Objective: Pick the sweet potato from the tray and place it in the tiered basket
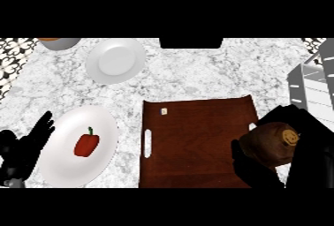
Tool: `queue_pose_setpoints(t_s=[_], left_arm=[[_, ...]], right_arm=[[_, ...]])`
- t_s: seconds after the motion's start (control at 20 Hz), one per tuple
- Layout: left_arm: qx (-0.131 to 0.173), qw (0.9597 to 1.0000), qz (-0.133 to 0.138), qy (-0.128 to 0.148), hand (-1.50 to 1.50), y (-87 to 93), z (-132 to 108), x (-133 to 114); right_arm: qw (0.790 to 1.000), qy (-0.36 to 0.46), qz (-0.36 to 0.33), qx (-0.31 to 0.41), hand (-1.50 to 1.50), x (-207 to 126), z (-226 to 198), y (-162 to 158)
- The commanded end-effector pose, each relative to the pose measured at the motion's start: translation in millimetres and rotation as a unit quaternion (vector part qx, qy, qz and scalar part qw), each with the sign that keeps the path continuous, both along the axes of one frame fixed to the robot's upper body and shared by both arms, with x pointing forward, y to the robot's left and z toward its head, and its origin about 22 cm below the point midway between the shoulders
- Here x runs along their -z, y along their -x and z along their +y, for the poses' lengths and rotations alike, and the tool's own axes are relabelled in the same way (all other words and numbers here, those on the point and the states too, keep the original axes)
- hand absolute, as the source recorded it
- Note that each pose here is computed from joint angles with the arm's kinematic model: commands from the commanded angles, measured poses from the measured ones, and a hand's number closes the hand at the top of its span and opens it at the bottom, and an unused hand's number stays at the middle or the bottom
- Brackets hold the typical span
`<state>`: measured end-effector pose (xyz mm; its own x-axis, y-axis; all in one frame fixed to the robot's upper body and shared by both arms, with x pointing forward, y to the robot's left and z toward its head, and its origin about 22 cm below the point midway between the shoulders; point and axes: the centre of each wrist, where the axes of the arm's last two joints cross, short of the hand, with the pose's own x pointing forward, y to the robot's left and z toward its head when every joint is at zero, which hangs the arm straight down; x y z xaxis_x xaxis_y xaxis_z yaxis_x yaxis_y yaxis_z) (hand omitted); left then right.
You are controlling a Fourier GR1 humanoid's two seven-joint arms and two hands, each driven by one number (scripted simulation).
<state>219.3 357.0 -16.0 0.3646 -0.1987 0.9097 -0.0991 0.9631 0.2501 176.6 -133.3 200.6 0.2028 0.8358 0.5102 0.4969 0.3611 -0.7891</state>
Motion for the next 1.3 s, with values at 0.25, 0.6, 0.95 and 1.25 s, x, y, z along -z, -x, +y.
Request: queue_pose_setpoints(t_s=[0.25, 0.6, 0.95, 1.25], left_arm=[[0.002, 1.0, 0.005, 0.008, 0.0, -0.8, 9, 16], [0.006, 0.9999, 0.008, 0.005, 0.0, 8.7, -2, 16], [0.002, 0.9999, 0.001, 0.01, 0.0, -3.4, -3, 7], [0.01, 0.9999, -0.006, 0.012, 0.0, -15.1, -27, 9]], right_arm=[[0.999, 0.007, -0.005, 0.045, 1.5, -3, -76, -58], [0.993, -0.09, -0.069, 0.018, 1.5, -13, -124, -106], [0.992, -0.101, -0.077, 0.003, 1.5, -21, -187, -161], [0.993, -0.102, -0.065, 0.002, 1.5, -21, -213, -194]])
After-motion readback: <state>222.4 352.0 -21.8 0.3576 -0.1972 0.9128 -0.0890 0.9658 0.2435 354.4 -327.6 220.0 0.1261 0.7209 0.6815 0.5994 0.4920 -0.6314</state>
